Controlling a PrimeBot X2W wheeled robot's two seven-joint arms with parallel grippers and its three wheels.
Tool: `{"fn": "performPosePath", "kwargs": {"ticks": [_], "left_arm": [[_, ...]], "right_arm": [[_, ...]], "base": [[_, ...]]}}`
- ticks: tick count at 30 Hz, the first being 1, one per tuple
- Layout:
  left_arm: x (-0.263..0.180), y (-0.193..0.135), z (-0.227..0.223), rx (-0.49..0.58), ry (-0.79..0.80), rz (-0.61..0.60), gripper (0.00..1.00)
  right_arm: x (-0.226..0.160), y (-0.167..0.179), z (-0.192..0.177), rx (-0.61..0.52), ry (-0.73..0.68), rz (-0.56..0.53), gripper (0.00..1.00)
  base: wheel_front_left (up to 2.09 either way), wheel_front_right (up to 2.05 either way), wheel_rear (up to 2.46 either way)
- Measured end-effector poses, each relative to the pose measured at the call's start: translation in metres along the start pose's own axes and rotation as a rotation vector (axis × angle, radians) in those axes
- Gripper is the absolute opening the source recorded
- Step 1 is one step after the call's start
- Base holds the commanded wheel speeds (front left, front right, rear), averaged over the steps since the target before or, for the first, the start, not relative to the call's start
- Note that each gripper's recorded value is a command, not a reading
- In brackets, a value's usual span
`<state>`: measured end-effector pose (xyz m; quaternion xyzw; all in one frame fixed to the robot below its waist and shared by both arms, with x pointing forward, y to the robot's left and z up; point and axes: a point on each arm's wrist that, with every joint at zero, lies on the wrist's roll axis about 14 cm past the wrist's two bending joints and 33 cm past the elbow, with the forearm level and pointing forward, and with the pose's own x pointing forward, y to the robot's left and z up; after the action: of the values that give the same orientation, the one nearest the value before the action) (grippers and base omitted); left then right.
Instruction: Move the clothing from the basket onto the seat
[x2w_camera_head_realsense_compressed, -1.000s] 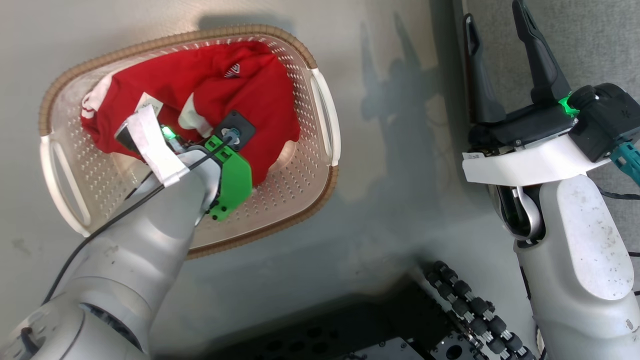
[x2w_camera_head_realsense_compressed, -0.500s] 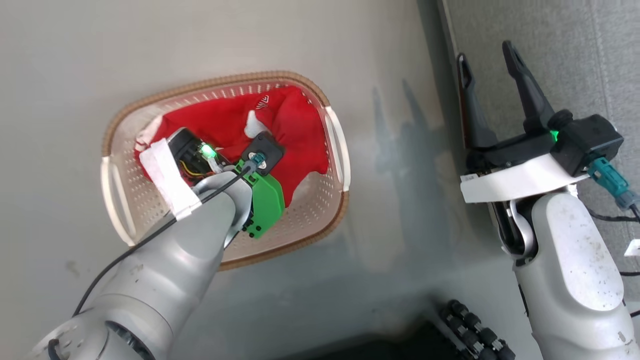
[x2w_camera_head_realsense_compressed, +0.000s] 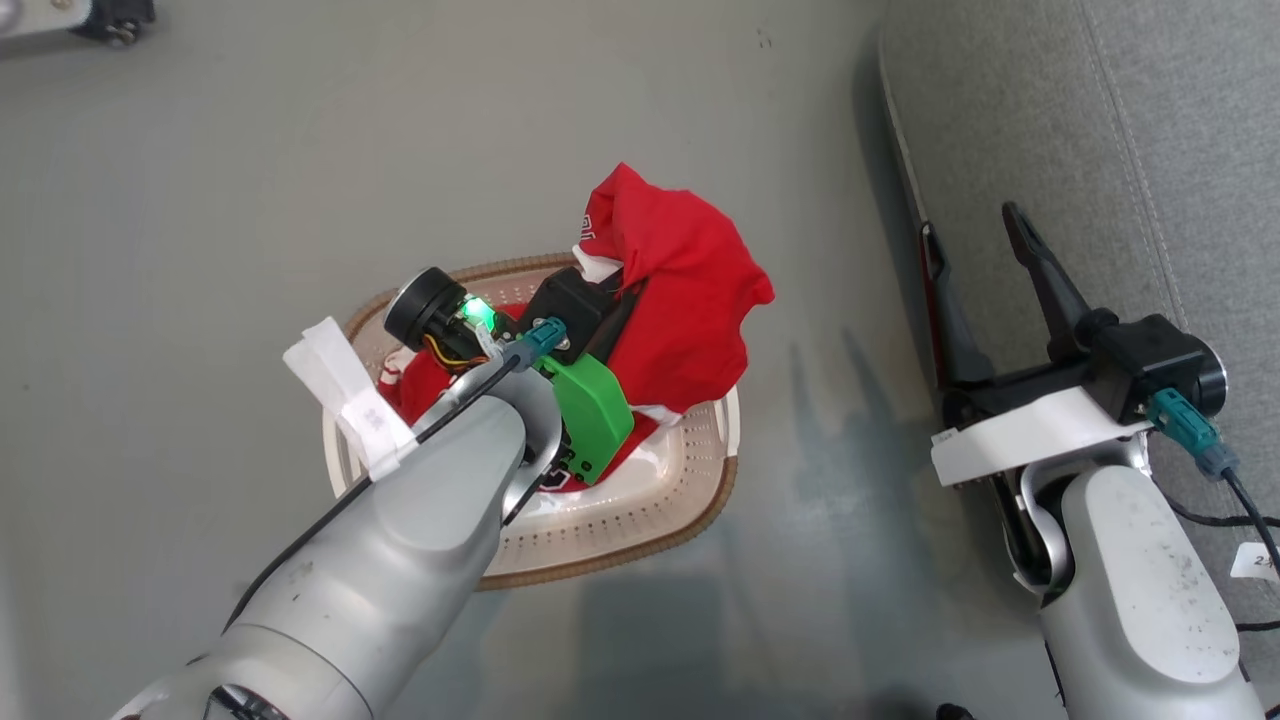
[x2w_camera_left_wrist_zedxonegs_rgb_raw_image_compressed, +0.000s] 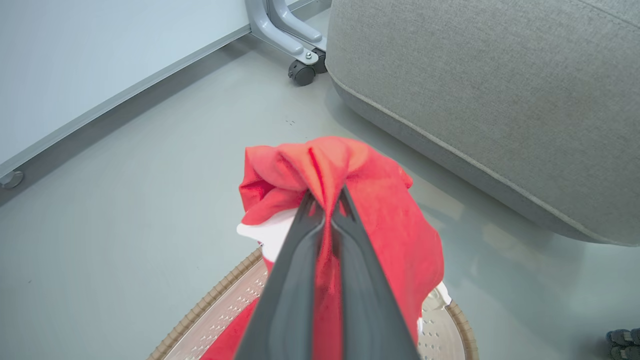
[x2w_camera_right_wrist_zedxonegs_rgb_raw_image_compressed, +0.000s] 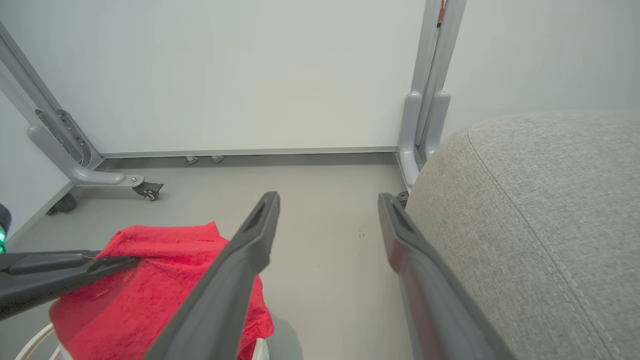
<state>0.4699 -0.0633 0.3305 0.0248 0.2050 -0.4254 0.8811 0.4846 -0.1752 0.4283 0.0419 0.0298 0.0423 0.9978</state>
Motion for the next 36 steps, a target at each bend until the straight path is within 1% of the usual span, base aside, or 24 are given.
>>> {"fn": "performPosePath", "kwargs": {"ticks": [6, 18, 24, 28, 32, 36], "left_arm": [[-0.024, 0.008, 0.056, 0.021, -0.15, 0.069, 0.0], [-0.083, 0.006, 0.169, 0.068, -0.474, 0.166, 0.0], [-0.114, 0.004, 0.211, 0.103, -0.602, 0.205, 0.0], [-0.128, 0.004, 0.226, 0.13, -0.646, 0.225, 0.0], [-0.134, 0.002, 0.229, 0.146, -0.656, 0.23, 0.0], [-0.137, 0.001, 0.231, 0.153, -0.661, 0.231, 0.0]], "right_arm": [[-0.011, 0.012, 0.019, 0.01, -0.035, 0.022, 1.0], [-0.037, 0.029, 0.049, 0.025, -0.092, 0.056, 1.0], [-0.048, 0.036, 0.059, 0.032, -0.112, 0.07, 1.0], [-0.052, 0.039, 0.063, 0.036, -0.122, 0.078, 1.0], [-0.054, 0.044, 0.069, 0.036, -0.14, 0.091, 1.0], [-0.056, 0.058, 0.081, 0.025, -0.174, 0.135, 1.0]], "base": [[0.0, 0.0, 0.0], [0.0, 0.0, 0.0], [0.0, 0.0, 0.0], [0.0, 0.0, 0.0], [0.0, 0.0, 0.0], [0.0, 0.0, 0.0]]}}
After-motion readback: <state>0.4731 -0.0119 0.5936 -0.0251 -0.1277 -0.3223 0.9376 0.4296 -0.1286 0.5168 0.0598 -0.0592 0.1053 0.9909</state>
